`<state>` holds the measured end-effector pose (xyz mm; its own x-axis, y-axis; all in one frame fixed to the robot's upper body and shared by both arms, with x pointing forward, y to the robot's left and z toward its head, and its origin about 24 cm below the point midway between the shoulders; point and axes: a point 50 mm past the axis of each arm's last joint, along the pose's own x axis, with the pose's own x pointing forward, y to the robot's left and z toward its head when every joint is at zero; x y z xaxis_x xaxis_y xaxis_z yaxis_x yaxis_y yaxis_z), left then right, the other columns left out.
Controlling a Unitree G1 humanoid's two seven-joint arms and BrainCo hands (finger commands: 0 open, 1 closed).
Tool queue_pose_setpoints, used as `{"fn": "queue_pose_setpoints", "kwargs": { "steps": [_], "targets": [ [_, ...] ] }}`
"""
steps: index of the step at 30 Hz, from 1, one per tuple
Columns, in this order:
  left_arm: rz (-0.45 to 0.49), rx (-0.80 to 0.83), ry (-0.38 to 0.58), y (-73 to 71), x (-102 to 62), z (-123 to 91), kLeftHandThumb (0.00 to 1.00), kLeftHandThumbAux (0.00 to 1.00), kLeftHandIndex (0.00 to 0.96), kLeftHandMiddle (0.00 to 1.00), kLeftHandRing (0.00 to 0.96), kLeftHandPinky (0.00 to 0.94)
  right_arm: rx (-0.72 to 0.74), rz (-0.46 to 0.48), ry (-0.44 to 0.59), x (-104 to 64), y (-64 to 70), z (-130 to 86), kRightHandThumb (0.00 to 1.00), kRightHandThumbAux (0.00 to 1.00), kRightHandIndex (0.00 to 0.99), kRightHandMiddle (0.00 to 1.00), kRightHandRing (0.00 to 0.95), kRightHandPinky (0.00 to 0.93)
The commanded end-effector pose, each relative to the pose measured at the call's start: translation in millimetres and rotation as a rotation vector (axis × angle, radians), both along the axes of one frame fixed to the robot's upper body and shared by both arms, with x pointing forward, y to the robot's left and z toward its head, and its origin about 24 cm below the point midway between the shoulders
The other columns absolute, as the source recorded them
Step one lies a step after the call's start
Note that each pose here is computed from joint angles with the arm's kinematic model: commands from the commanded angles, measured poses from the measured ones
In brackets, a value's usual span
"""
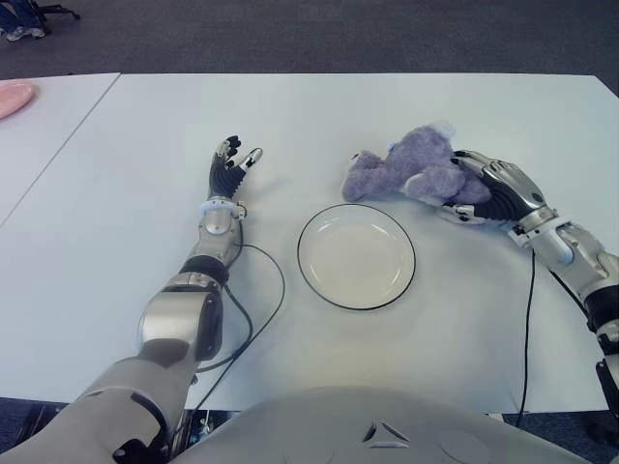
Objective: Put the doll into the plate.
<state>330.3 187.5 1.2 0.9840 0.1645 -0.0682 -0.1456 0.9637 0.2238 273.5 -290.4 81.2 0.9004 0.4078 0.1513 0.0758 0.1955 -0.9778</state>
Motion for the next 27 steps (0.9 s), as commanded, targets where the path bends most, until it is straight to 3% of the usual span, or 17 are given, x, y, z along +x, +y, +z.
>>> {"fn": "queue_pose_setpoints", "kwargs": {
  "steps": [1, 5, 12, 27],
  "targets": [
    [0.03, -0.042, 0.423, -4.0, -77.6, -90.0, 0.0, 0.517, 0.149, 0.157, 0.109, 0.017, -0.093, 0.027, -0.101, -25.8, -15.5, -15.7, 0.286, 0.493, 0.184, 0.19, 0.283, 0.318],
    [0.031, -0.043, 0.419, -4.0, -77.6, -89.8, 0.0, 0.515, 0.146, 0.157, 0.111, 0.022, -0.106, 0.024, -0.198, -28.8, -17.5, -18.4, 0.304, 0.469, 0.207, 0.222, 0.272, 0.273],
    [0.033, -0.039, 0.416, -3.5, -77.1, -89.2, 0.0, 0.516, 0.15, 0.168, 0.119, 0.019, -0.093, 0.025, -0.267, -30.6, -18.0, -22.8, 0.36, 0.447, 0.231, 0.255, 0.262, 0.213],
    [0.033, -0.037, 0.419, -2.1, -77.2, -89.3, 0.0, 0.521, 0.155, 0.181, 0.13, 0.01, -0.074, 0.04, -0.285, -32.8, -17.0, -27.4, 0.412, 0.442, 0.276, 0.25, 0.236, 0.21]
  ]
}}
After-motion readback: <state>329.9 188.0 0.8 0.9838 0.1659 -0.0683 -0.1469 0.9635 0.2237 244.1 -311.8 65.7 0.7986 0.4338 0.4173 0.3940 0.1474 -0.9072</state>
